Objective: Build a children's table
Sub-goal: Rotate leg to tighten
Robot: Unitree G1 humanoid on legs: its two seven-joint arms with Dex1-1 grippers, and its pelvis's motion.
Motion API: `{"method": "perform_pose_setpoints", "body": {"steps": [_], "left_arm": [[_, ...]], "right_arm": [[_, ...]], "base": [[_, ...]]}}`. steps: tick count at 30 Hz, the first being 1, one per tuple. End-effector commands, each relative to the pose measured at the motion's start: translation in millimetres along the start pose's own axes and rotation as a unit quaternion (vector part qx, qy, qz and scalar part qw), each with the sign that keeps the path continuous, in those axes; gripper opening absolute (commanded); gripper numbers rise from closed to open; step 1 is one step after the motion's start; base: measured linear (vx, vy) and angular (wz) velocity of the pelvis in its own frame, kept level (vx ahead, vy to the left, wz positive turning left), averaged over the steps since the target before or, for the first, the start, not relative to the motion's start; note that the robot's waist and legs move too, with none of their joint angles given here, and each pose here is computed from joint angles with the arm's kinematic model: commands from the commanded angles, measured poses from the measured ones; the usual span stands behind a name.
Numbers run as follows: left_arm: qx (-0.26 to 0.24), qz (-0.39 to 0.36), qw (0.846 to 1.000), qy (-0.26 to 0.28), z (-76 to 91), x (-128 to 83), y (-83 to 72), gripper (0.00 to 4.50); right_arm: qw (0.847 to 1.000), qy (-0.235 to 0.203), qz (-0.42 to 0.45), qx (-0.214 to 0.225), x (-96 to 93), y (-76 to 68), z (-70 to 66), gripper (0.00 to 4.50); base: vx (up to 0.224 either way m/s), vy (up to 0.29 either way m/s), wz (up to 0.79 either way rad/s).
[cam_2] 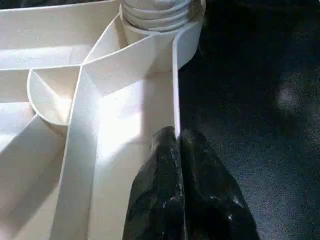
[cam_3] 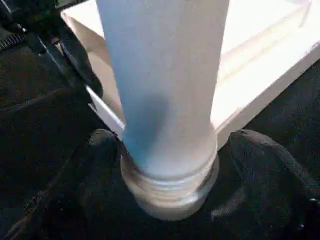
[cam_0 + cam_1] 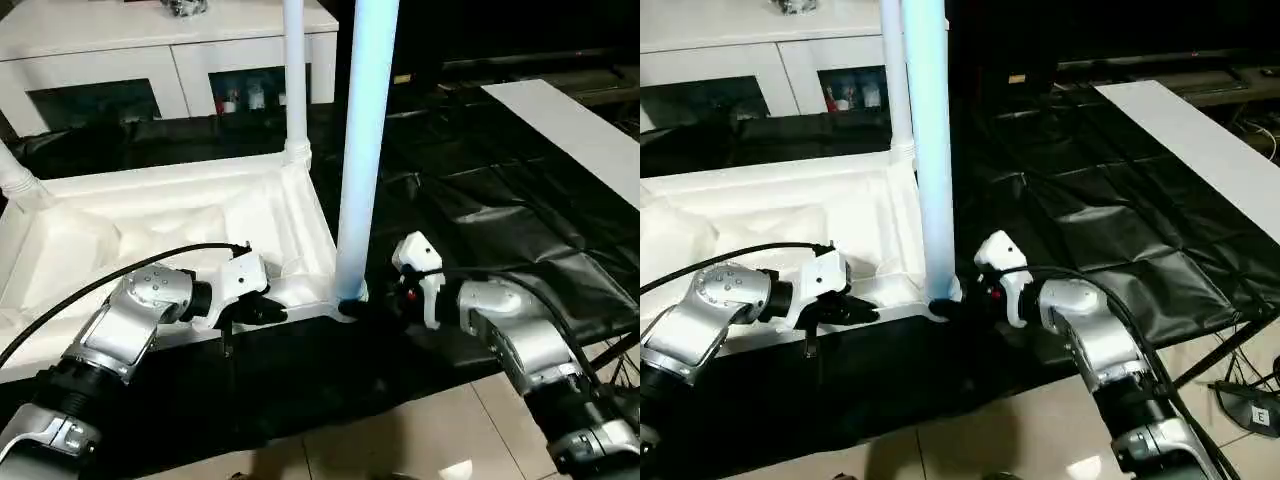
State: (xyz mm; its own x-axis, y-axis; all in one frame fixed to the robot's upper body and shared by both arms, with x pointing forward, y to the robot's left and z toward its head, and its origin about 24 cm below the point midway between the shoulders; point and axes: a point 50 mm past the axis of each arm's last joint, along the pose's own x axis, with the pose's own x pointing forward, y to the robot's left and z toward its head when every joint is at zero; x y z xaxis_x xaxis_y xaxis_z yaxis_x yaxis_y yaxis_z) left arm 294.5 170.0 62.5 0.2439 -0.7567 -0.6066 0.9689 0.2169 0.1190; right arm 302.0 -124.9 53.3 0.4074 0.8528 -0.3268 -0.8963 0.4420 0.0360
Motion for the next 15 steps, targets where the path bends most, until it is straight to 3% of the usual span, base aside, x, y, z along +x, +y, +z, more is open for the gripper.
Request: {"method": "perform_pose_setpoints", "body": {"steps": [1,10,15], "left_arm": [[0.004,-0.017,1.0,0.012,-1.4,4.3,-4.9,0.0],[0.001,-0.017,1.0,0.013,-2.0,4.6,-5.5,0.0],[0.0,-0.019,1.0,0.013,-2.1,5.4,-6.1,0.0]], "right_arm": [[1.0,0.002,0.008,-0.006,2.0,-0.5,1.6,3.6],[1.0,0.003,0.018,-0.004,4.8,-1.3,-0.3,2.79],[1.0,-0.002,0.018,-0.003,5.8,-1.6,-0.2,2.72]], "base": [[0.0,0.0,0.0],[0.0,0.0,0.0],[0.0,0.0,0.0]]}}
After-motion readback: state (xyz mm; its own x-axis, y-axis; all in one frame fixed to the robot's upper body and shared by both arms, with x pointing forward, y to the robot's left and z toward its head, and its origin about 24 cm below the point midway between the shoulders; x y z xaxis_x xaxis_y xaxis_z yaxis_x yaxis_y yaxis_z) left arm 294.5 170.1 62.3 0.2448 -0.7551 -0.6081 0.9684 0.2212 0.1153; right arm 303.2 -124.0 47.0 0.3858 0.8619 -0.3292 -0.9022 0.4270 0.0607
